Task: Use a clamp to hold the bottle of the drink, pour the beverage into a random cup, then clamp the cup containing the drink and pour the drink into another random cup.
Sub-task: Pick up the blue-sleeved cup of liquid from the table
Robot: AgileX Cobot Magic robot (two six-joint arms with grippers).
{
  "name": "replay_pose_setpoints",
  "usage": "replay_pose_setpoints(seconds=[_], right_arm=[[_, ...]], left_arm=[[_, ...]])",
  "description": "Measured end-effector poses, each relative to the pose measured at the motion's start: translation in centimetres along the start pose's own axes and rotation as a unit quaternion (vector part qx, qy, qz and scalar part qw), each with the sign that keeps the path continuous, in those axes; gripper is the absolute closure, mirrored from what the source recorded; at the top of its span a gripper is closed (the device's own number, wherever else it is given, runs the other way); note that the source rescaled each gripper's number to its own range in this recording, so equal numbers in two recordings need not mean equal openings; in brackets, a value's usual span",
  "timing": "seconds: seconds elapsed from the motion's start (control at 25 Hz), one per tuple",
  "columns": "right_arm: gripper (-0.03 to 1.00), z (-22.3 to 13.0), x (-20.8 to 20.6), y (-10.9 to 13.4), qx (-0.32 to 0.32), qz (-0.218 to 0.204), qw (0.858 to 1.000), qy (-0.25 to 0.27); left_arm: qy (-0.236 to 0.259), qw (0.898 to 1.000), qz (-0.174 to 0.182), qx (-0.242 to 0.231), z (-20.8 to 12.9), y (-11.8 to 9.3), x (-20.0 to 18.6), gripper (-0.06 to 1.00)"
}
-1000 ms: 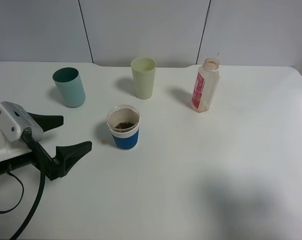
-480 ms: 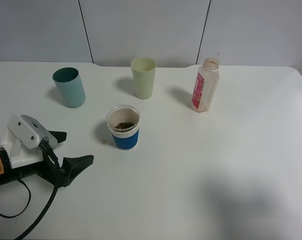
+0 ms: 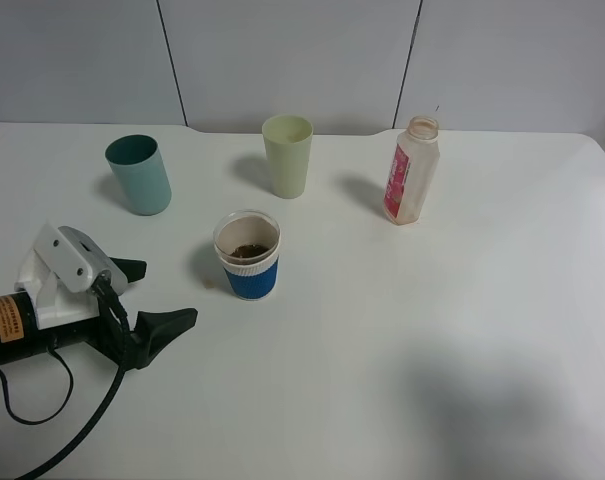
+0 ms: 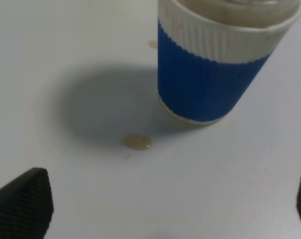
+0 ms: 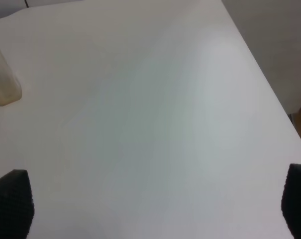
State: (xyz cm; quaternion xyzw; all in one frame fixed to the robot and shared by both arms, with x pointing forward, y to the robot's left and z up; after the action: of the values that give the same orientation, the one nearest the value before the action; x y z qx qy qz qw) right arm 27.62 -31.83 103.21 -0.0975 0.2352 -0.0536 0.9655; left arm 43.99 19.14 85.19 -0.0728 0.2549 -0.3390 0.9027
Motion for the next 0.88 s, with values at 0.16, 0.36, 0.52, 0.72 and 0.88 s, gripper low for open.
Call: replay_pose_setpoints(seconds=[0.16,0.36,0.52,0.72,0.88], right_arm=[[-0.03,0.0,0.0,0.0,0.000,0.000,1.000,0.000],[-0.03,0.0,0.0,0.0,0.000,0.000,1.000,0.000],[-0.03,0.0,0.0,0.0,0.000,0.000,1.000,0.000],[-0.03,0.0,0.0,0.0,0.000,0.000,1.000,0.000],[-0.03,0.0,0.0,0.0,0.000,0.000,1.000,0.000]], left_arm=[[-0.006,1.000,-0.010,0.009,0.5,0.0,0.4,-0.05],[-0.023,0.999,-0.025,0.015,1.6,0.1,1.3,-0.06],[-0.029,0.999,-0.029,0.015,2.1,0.2,1.6,-0.06],[-0.022,0.999,-0.029,0.011,1.8,0.3,1.9,-0.06],[-0.017,0.999,-0.043,0.015,1.7,0.1,2.9,-0.06]])
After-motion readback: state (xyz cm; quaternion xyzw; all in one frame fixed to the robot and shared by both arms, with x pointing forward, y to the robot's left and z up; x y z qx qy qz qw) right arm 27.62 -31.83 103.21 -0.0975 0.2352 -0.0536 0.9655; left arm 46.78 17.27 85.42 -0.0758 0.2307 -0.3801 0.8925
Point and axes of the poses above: a point on each arm's last joint axis where the gripper is mounted, x pointing out along that axis toward the gripper, y along the wrist's bending axis when the last joint is at zero, z = x × y, the point moved 5 cm from there along x, pointing out along that axis toward the gripper, and after that the axes turned 13 degrees about -x, right-handed, at the moved point
